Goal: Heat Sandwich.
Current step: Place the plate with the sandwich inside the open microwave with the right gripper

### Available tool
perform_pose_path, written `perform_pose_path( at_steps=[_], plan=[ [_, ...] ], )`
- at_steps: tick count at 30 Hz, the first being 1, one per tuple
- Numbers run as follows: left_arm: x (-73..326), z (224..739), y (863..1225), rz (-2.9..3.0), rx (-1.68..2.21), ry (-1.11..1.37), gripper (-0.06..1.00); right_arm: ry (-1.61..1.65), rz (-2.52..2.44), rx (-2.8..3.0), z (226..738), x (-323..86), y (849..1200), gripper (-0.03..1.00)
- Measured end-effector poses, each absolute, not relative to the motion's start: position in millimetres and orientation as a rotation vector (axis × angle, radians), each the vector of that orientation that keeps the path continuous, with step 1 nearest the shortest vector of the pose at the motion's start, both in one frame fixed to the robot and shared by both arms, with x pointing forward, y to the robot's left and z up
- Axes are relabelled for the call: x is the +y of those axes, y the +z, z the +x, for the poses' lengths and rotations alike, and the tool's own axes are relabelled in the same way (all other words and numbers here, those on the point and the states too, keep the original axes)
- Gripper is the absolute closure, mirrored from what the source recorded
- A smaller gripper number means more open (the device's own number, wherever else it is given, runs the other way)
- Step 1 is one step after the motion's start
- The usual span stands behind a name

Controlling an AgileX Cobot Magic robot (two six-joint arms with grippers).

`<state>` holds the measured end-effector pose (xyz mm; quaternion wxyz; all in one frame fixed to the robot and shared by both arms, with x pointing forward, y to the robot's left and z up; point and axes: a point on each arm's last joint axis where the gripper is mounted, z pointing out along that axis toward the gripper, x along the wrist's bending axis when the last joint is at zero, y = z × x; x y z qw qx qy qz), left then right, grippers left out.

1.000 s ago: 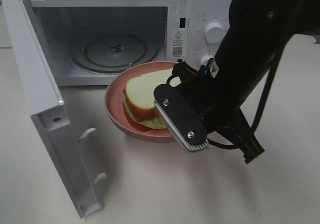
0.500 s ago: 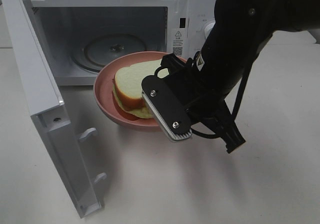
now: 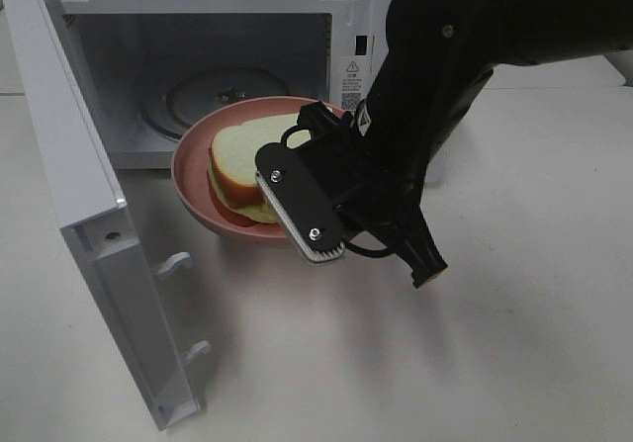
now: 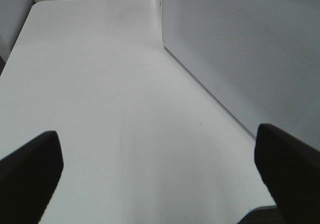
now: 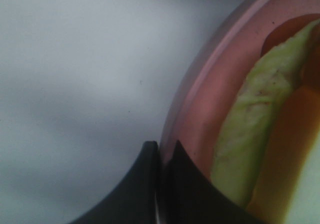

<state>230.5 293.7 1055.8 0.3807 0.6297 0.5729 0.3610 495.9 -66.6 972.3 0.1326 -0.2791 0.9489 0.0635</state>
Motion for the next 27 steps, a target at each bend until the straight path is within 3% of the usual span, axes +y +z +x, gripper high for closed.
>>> perform_pose_path(
  at_steps=[27],
  plan=[
    [294,231,1056,1.607,1.462,0.922,-0.05,0.15,-0.727,2.786,546,-24,968,0.94]
  ],
)
